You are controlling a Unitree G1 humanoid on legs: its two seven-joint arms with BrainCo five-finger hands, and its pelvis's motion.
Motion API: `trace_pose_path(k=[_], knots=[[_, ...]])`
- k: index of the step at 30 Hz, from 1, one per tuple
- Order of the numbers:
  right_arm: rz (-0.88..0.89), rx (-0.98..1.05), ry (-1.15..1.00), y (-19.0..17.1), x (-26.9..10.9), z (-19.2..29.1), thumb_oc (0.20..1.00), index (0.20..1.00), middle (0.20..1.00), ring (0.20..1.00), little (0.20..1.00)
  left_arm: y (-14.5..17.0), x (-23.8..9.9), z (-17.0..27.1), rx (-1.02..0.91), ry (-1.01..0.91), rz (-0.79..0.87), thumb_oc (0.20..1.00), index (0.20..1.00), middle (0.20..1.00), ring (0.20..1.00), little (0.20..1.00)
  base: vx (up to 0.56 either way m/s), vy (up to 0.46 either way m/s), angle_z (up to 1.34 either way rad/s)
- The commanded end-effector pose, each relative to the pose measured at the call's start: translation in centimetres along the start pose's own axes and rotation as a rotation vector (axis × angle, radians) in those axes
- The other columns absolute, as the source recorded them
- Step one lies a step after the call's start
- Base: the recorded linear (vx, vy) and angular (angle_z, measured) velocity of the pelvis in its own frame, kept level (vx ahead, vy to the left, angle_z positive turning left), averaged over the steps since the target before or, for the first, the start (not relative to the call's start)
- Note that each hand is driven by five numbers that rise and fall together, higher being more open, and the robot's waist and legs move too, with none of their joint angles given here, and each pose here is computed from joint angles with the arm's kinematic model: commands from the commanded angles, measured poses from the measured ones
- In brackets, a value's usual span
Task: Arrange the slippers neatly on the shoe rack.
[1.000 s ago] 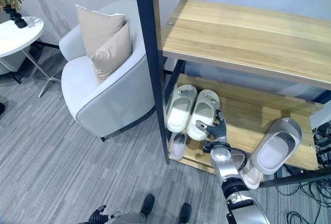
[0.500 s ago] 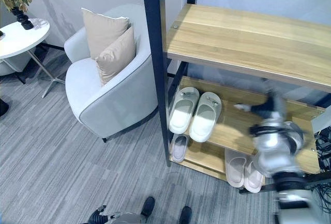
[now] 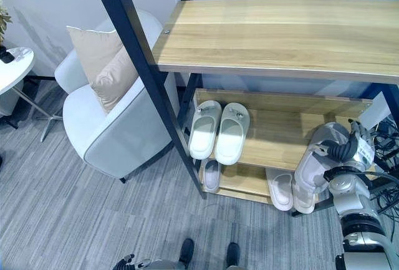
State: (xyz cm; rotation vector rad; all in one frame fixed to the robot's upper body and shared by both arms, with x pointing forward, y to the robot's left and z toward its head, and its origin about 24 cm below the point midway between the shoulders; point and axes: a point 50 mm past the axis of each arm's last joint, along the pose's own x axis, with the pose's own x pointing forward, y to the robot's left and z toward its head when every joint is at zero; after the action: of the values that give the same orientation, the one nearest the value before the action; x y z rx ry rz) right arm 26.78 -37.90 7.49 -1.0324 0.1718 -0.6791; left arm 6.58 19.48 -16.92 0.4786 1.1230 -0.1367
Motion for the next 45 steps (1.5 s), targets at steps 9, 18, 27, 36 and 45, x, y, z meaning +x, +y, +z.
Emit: trace_pose_path(k=[9, 18, 27, 36, 45], knots=[[-0.071, 0.103, 0.075, -0.7, 0.0, -0.8, 1.0, 1.0, 1.0, 1.0, 1.0, -0.8, -0.2, -1.1, 0.038, 0.072, -0.033, 1.0, 1.0, 1.0, 1.0, 1.0, 0.0, -0.009, 0.0], [-0.055, 0.166, 0.125, 0.2, -0.2, -0.9, 1.0, 1.0, 1.0, 1.0, 1.0, -0.5, 0.0, -0.9, 0.024, 0.075, -0.015, 1.0, 1.0, 1.0, 1.0, 1.0, 0.0, 0.0, 0.0], [-0.02, 0.168, 0.14, 0.8, 0.1, -0.7, 1.0, 1.0, 1.0, 1.0, 1.0, -0.2, 0.0, -1.0, 0.01, 0.085, -0.003, 1.0, 1.0, 1.0, 1.0, 1.0, 0.0, 0.0, 0.0], [-0.04, 0.148, 0.12, -0.3, 1.5, 0.3, 1.0, 1.0, 1.0, 1.0, 1.0, 0.1, 0.0, -1.1, -0.002, 0.085, 0.003, 1.0, 1.0, 1.0, 1.0, 1.0, 0.0, -0.01, -0.04], [-0.049, 0.156, 0.153, -0.6, 1.8, -0.2, 1.0, 1.0, 1.0, 1.0, 1.0, 0.1, 0.1, -0.7, -0.012, 0.07, 0.005, 1.0, 1.0, 1.0, 1.0, 1.0, 0.01, -0.009, 0.0]])
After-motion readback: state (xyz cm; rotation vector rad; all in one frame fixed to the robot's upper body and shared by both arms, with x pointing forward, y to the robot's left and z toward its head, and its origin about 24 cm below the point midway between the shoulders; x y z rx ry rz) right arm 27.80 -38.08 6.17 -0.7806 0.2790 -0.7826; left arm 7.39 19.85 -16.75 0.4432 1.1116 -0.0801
